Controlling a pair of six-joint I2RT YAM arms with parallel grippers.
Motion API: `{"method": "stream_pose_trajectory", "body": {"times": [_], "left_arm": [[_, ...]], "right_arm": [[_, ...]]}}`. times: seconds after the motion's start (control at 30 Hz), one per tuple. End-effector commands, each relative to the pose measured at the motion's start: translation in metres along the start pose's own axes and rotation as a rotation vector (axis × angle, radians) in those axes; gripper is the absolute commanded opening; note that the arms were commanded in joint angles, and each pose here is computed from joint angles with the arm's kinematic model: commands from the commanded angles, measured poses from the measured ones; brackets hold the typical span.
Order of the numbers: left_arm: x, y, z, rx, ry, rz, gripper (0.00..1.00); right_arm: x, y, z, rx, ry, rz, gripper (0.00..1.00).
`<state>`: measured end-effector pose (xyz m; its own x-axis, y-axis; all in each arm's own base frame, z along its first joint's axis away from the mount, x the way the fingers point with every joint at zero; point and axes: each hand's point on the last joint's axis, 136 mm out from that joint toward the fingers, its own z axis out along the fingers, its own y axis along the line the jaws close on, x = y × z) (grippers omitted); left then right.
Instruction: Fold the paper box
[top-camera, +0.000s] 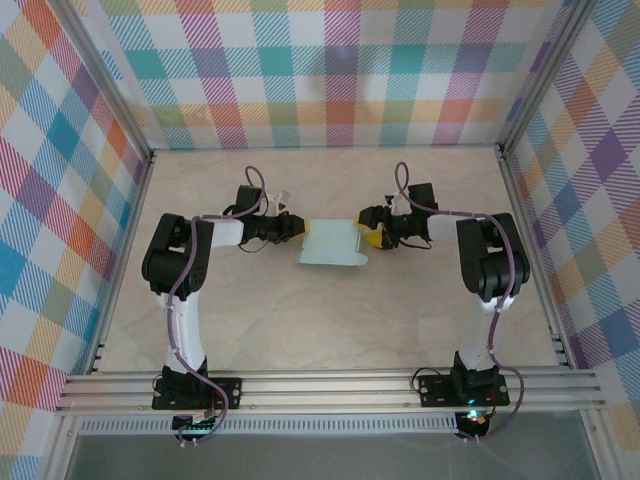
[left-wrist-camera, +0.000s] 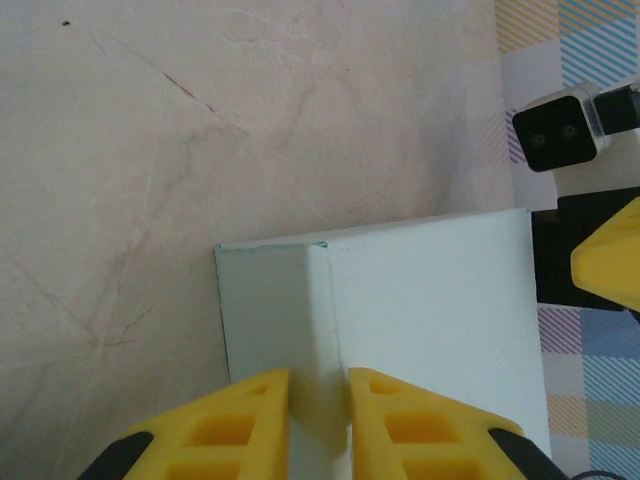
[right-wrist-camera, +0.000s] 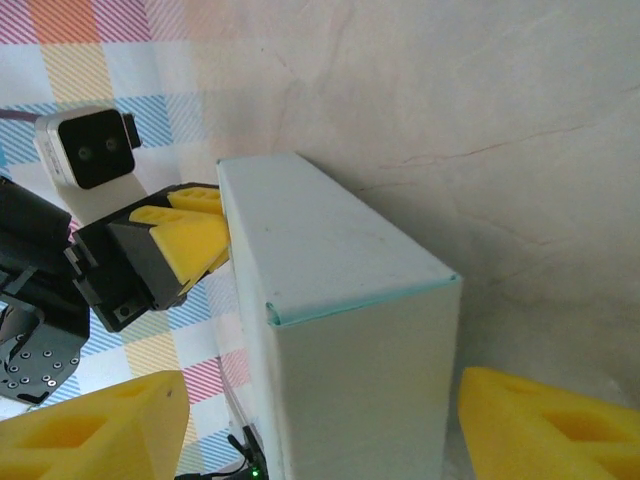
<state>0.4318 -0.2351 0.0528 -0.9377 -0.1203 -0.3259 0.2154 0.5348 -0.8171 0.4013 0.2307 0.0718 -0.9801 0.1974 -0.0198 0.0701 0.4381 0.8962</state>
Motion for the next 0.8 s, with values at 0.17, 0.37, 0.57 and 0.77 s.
{"method": "stream_pose_trajectory", "body": {"times": [0.17, 0.37, 0.57, 0.77], "left_arm": [[0.030, 0.045, 0.005, -0.090, 0.051, -0.132, 0.19], [0.029, 0.044, 0.005, -0.086, 0.041, -0.132, 0.22], [0.019, 0.031, 0.000, -0.053, -0.003, -0.102, 0.35], [-0.003, 0.009, -0.013, -0.002, -0.105, -0.115, 0.66]], "right_arm": [[0.007, 0.017, 0.016, -0.099, 0.029, -0.025, 0.69], [0.012, 0.017, 0.021, -0.094, 0.038, -0.019, 0.51], [0.013, 0.022, 0.017, -0.096, 0.035, -0.019, 0.38], [0.014, 0.034, 0.007, -0.124, 0.034, -0.060, 0.37]]}}
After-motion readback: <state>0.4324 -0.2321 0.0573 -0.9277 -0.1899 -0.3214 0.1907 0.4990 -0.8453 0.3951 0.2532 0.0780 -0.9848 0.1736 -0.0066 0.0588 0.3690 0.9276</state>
